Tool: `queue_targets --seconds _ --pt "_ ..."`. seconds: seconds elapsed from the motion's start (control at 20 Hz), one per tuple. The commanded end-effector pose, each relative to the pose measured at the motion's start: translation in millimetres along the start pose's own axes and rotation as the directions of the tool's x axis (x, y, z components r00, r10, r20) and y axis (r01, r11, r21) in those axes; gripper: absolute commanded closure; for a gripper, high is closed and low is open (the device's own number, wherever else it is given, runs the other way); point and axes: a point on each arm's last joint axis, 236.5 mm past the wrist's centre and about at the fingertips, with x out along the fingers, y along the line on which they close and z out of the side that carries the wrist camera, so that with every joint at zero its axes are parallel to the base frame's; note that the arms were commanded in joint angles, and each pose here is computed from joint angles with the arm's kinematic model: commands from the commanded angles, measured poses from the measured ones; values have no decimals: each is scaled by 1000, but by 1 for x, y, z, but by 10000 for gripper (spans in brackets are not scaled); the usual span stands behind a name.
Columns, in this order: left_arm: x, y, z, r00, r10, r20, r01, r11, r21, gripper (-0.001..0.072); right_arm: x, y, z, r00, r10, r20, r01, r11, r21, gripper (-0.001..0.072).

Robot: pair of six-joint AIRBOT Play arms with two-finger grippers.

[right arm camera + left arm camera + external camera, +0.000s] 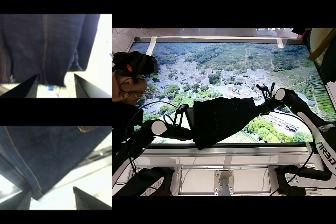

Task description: Fold the clothes and pants, and hang the long-sleeved shirts on hangers.

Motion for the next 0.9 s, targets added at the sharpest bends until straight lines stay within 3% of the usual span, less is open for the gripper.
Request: queue_targets --seconds 0.0,0.1,0.2,0.3,0.4,0.5,0.55,0.85 --pt "-13 -18 -17 998 -61 -34 59 997 -41 115 -57 -17 3 989 -146 32 149 983 -108 230" --pt "-29 -27 -10 996 -77 47 79 996 -30 115 -86 -38 27 954 -248 170 267 959 -93 230" --pt "-45 -35 0 986 -95 138 101 994 -34 115 -84 -57 35 958 -204 202 198 979 53 231" --pt "-59 -40 6 972 -107 210 117 992 -36 115 -66 -51 32 978 75 194 -113 976 188 232" --pt "-68 -41 8 963 -107 249 124 991 -54 115 -74 -37 44 863 409 295 -480 847 230 224" --pt "-74 -38 10 957 -98 274 128 987 -93 116 -76 -56 49 776 507 376 -622 714 321 11" --pt "-75 -38 11 955 -97 280 133 985 -110 116 -70 -64 45 767 522 374 -637 687 349 11" --pt "-75 -38 11 955 -97 281 150 973 -174 117 -24 -72 36 795 550 256 -607 717 342 12"
